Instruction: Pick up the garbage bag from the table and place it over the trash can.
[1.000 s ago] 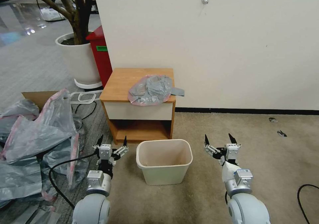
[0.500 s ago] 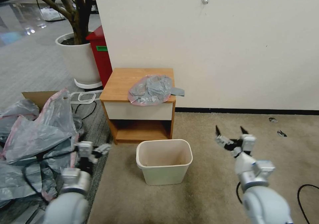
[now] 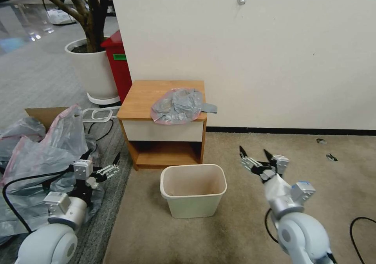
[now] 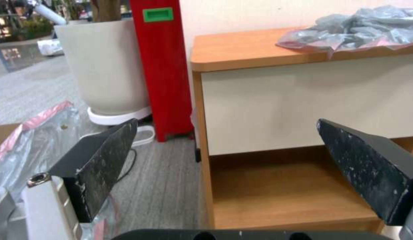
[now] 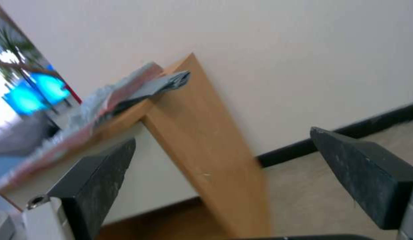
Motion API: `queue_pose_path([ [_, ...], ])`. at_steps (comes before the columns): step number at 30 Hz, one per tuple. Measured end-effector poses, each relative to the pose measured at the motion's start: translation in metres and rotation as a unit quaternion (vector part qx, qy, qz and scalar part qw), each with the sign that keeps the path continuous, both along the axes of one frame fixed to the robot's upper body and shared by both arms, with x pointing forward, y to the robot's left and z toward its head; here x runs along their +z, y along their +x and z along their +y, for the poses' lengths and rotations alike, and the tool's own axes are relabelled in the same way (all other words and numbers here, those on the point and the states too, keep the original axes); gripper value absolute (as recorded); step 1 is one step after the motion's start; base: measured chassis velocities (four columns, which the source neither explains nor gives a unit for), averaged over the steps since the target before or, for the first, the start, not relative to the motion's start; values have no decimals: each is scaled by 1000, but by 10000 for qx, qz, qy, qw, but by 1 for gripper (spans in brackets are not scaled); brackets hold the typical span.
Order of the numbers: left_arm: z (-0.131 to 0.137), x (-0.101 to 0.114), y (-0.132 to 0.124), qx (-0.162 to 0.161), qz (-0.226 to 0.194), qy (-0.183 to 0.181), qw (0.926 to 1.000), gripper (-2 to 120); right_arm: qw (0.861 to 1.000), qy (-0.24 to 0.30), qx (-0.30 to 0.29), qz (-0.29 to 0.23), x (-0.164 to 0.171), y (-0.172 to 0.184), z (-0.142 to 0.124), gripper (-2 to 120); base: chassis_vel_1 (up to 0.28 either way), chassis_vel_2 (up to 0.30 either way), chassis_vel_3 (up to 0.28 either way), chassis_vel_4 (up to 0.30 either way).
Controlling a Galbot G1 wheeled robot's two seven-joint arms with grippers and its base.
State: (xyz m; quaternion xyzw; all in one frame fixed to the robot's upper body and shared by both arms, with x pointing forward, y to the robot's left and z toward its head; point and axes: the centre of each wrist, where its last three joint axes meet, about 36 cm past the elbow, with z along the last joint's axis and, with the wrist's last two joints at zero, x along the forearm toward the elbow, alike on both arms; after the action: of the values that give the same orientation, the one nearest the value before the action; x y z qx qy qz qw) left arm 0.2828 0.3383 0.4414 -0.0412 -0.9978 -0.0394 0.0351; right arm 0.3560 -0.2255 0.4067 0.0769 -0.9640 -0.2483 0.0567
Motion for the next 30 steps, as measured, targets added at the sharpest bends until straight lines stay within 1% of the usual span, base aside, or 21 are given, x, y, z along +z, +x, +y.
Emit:
queue_pose_path([
  [3,1,1,-4,28,-4,17,10000,100,9960,892,108,31,-6,33,11,100,0,0,0,0],
  [4,1,1,-4,28,-4,17,10000,100,9960,892,108,31,-6,33,11,100,0,0,0,0],
  [6,0,1,-7,59,3,5,10000,100,9891,1465,151,82,-11,54,20,100,0,0,0,0],
  [8,-1,0,-10,99,12,-9,10000,100,9822,1867,172,113,-14,70,27,100,0,0,0,0],
  [9,-1,0,-10,99,12,-9,10000,100,9822,1867,172,113,-14,70,27,100,0,0,0,0],
  [10,-1,-1,-12,128,19,-15,9999,100,9776,2091,180,139,-16,80,33,100,0,0,0,0],
  [12,0,-2,-13,174,22,-2,9998,100,9712,2369,202,170,-20,95,43,100,0,0,0,0],
  [13,0,-3,-15,207,27,15,9998,100,9689,2460,212,185,-24,106,48,100,0,0,0,0],
  [14,0,-3,-15,207,27,15,9998,100,9689,2460,212,185,-24,106,48,100,0,0,0,0],
  [17,-1,-11,-21,289,101,16,9995,100,9655,2591,204,188,-34,132,58,100,0,0,0,0],
  [19,-2,-17,-24,343,144,-5,9993,100,9631,2682,177,162,-35,149,63,100,0,0,0,0],
  [20,-2,-17,-24,343,144,-5,9993,100,9631,2682,177,162,-35,149,63,100,0,0,0,0],
  [22,-1,-22,-25,389,189,-2,9991,100,9622,2716,179,88,-33,164,66,99,0,0,0,0],
  [27,1,-25,-25,425,217,11,9989,100,9620,2723,189,1,-28,180,69,99,0,0,0,0],
  [29,4,-26,-26,461,224,21,9987,100,9616,2737,194,-27,-25,189,69,98,0,0,0,0],
  [30,4,-28,-26,484,231,19,9986,100,9612,2753,195,-26,-25,193,72,96,0,0,0,0],
])
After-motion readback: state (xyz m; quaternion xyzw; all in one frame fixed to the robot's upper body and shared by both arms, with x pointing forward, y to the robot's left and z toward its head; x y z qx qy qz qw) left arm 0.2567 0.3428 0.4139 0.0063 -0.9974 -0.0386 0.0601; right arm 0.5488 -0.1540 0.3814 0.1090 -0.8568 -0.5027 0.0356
